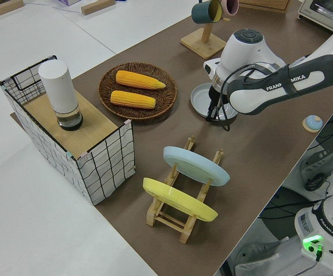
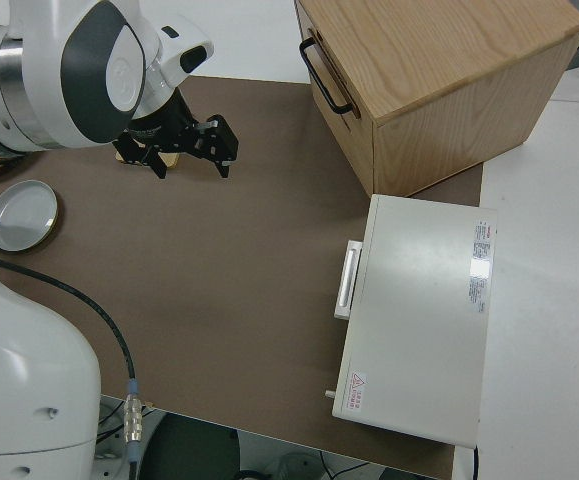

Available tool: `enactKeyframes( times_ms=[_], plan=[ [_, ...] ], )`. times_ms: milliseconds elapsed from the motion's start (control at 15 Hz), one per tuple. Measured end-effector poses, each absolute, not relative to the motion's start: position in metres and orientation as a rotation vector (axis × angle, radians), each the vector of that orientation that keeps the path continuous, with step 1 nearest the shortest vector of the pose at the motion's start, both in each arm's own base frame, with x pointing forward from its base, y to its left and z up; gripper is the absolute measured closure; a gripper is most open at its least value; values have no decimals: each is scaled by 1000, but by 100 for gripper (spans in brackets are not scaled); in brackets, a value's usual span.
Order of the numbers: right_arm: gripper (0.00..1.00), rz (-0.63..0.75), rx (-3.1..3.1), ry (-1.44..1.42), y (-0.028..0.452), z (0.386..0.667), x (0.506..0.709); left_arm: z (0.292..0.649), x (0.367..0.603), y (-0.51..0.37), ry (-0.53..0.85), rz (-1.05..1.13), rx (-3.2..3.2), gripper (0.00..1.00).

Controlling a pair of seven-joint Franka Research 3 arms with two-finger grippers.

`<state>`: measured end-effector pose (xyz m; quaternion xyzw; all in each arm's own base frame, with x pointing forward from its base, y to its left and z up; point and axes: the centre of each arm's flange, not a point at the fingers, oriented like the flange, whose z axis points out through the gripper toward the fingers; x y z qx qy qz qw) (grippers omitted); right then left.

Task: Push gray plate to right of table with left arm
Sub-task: 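Push the gray plate with the left gripper across the table toward the toaster oven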

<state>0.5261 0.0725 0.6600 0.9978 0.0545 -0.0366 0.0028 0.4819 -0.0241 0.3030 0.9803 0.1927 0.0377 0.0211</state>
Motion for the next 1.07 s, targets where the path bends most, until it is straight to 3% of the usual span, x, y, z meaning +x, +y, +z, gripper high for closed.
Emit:
enactKeyframes(
  times_ms=[467, 1067],
  plan=[
    [1, -115, 3129, 171, 73, 660, 526, 304, 482, -32, 615, 118, 3033, 96],
    [1, -115, 3129, 171, 73, 660, 526, 305, 468, -121, 725, 110, 2989, 96]
  ],
)
